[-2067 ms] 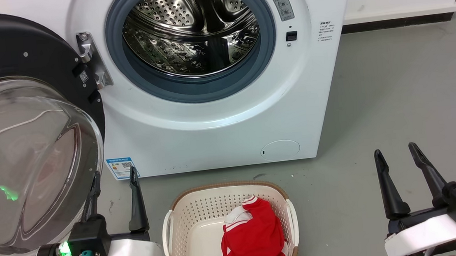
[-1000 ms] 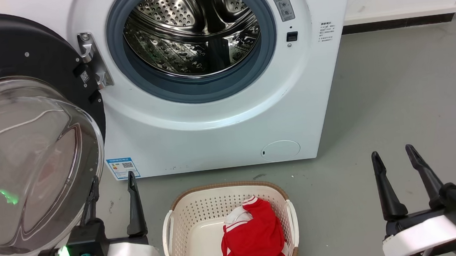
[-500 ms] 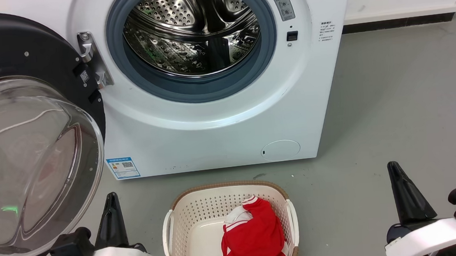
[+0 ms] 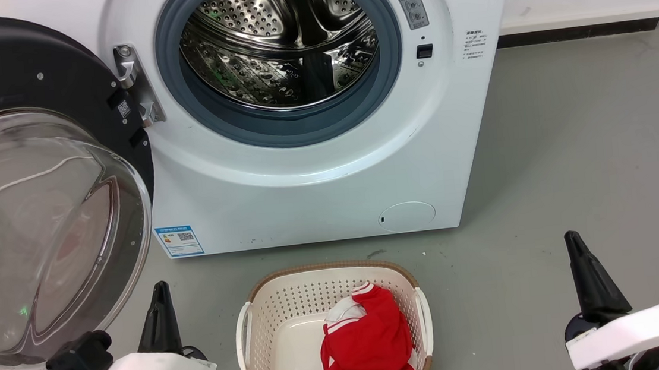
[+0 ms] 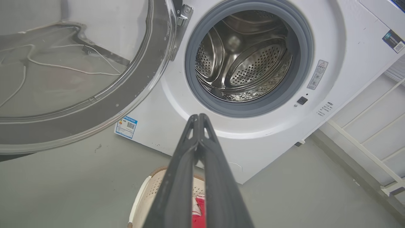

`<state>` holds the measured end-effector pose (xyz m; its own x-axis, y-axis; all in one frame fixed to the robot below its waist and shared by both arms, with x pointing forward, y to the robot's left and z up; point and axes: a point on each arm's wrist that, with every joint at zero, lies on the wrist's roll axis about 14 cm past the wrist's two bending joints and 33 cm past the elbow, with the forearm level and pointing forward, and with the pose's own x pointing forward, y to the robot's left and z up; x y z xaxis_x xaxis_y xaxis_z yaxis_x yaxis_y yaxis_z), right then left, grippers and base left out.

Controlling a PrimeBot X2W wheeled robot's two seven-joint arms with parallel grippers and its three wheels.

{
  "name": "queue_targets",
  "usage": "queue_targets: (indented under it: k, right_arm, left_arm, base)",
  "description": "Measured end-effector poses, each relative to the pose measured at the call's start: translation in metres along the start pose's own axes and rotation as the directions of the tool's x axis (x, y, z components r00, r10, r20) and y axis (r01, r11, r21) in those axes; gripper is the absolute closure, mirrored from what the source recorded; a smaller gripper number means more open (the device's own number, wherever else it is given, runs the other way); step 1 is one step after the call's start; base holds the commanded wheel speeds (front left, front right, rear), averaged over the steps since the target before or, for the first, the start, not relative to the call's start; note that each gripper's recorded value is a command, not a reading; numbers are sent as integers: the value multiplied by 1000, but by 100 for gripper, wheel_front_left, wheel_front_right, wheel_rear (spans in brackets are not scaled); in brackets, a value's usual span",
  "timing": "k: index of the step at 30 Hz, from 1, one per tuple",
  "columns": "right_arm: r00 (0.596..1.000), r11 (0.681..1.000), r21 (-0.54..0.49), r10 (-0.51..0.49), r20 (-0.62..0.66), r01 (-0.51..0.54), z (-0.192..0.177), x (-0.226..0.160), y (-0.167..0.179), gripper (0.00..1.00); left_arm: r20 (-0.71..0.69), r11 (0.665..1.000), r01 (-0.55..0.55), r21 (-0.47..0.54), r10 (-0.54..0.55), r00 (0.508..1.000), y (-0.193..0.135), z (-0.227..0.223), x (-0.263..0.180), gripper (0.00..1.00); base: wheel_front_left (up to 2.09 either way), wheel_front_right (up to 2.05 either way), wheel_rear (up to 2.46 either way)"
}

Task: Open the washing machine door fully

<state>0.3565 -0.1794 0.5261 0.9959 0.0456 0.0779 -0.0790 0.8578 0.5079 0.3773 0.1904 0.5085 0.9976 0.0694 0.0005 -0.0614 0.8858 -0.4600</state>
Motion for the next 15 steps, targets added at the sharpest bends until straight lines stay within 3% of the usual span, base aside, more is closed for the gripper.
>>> queue_targets:
  k: [15]
  right_arm:
    - [1000,975,220,-28,-10,30,-2,6,-8,100]
  left_arm:
    - [-45,972,-24,-233,14,999,5,-5,3,100]
  base:
    - [0,0,0]
